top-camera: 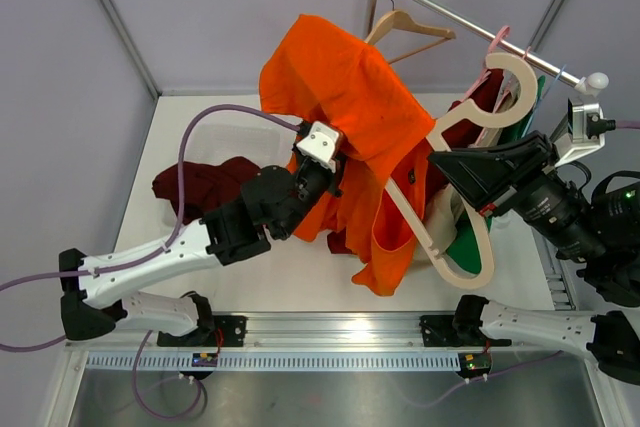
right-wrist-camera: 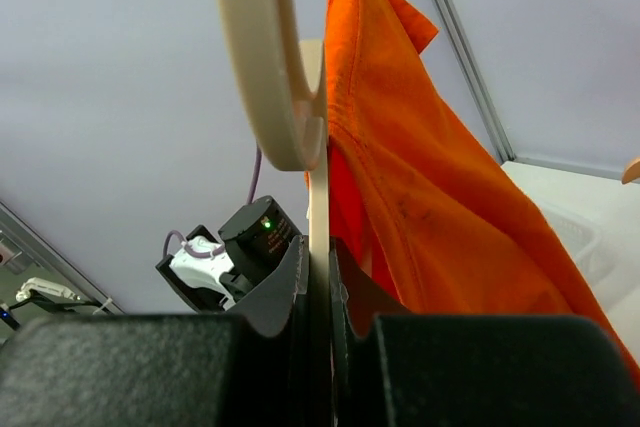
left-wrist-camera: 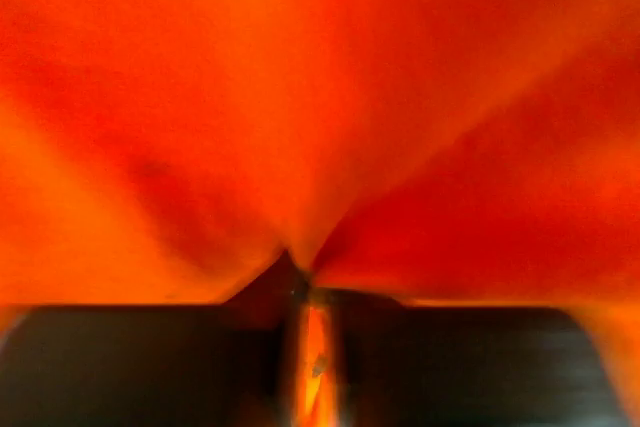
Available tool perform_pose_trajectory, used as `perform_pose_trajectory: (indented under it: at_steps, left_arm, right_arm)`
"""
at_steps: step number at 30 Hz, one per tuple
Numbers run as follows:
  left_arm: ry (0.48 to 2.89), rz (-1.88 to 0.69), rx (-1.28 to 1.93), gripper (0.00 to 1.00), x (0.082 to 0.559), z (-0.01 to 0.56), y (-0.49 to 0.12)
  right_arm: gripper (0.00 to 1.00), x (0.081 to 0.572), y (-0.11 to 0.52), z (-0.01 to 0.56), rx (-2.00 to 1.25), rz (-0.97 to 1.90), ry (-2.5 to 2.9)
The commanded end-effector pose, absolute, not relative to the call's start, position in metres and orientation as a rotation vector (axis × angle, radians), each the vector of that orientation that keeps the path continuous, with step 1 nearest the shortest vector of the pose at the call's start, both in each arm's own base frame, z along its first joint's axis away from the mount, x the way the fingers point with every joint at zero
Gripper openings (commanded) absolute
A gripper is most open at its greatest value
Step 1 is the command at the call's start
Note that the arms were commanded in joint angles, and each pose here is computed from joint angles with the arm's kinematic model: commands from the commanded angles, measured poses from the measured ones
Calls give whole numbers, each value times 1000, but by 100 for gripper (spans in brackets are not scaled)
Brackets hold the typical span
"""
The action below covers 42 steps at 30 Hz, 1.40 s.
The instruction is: Remove the t-shirt from the hanger
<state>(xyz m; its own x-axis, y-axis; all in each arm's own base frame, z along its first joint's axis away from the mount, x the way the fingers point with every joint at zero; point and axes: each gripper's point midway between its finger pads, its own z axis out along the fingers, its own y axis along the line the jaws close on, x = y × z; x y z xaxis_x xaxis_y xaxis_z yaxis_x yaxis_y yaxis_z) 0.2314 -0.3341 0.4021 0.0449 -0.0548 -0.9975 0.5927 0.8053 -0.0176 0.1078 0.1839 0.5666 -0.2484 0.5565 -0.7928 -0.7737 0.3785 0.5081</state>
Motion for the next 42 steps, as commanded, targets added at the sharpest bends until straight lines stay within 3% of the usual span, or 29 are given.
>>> perform_pose_trajectory:
  at_steps: [1, 8, 12, 17, 26, 32, 42]
  left_arm:
    - [1330, -469, 310, 0, 238, 459, -292]
    - [1338, -305, 115, 0, 245, 480, -181]
    - [1380, -184, 14, 0, 266, 492, -125]
    - [1322, -142, -165, 0, 290, 553, -55]
    - [1344, -372, -208, 0, 343, 586, -44]
    - [1400, -326, -266, 0, 372, 562, -21]
    - [1451, -252, -377, 0, 380, 504, 22]
  right_arm:
    - [0, 92, 164, 593, -226, 1320, 1201]
    - [0, 88, 151, 575, -207, 1317, 1214]
    - [0, 100, 158, 535, -178, 1270, 1323]
    - [0, 109, 160, 478, -162, 1185, 1489]
    - [0, 99, 125, 469, -119, 1170, 1481]
    - [0, 111, 159, 460, -204, 1120, 1555]
    - [0, 115, 178, 473, -242, 1137, 1541]
